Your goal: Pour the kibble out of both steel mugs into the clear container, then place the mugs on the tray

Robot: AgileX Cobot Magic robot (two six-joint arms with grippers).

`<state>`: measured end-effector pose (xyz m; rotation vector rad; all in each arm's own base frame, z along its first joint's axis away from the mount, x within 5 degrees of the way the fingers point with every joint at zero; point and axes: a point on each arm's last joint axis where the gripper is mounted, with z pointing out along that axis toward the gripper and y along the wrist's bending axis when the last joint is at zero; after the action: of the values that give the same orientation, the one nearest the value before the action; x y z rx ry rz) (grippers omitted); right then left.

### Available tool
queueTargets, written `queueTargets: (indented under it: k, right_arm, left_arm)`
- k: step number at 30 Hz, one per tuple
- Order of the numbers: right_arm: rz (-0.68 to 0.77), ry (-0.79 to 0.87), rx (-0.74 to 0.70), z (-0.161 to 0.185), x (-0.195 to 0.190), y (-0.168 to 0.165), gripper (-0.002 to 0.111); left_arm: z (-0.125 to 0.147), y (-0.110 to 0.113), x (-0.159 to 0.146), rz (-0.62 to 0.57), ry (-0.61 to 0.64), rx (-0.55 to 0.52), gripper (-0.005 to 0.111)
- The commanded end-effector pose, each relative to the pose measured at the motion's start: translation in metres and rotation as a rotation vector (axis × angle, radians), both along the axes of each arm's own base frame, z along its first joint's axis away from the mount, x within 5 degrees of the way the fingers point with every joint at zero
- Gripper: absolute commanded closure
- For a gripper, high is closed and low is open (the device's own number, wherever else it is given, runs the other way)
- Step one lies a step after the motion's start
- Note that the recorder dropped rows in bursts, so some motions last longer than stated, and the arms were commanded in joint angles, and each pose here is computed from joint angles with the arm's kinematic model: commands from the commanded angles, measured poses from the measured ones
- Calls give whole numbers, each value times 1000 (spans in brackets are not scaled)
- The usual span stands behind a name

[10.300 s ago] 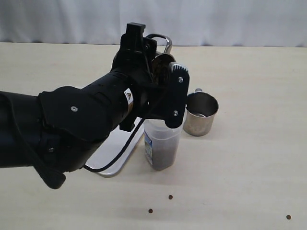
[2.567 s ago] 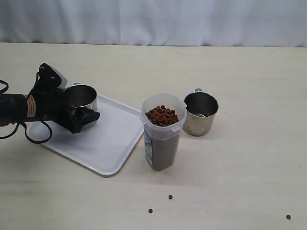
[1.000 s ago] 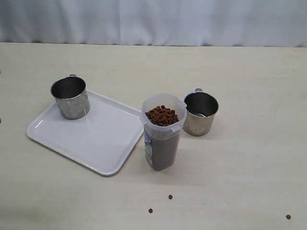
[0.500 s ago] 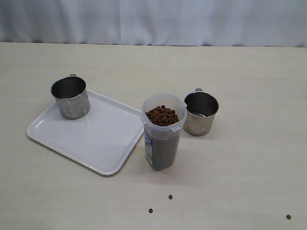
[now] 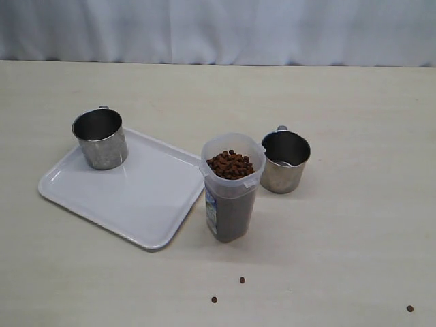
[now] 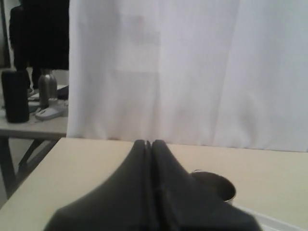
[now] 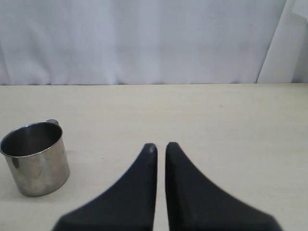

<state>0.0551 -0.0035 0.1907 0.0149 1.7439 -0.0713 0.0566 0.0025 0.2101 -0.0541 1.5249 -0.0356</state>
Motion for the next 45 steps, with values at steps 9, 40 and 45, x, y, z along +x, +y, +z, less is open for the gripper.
queueTargets:
  k: [9,40,45]
  right_arm:
    - [-7,-1,1,-1,0,0,103]
    - [-7,-1,1,-1,0,0,103]
    - [-6,5,-94,-1,0,-2,103]
  left_arm:
    - [-13,-4,0,-41,130,16,107]
    - [-14,-5,-1,-51,147,28,107]
    - [-14,-5,-1,-51,147,28,107]
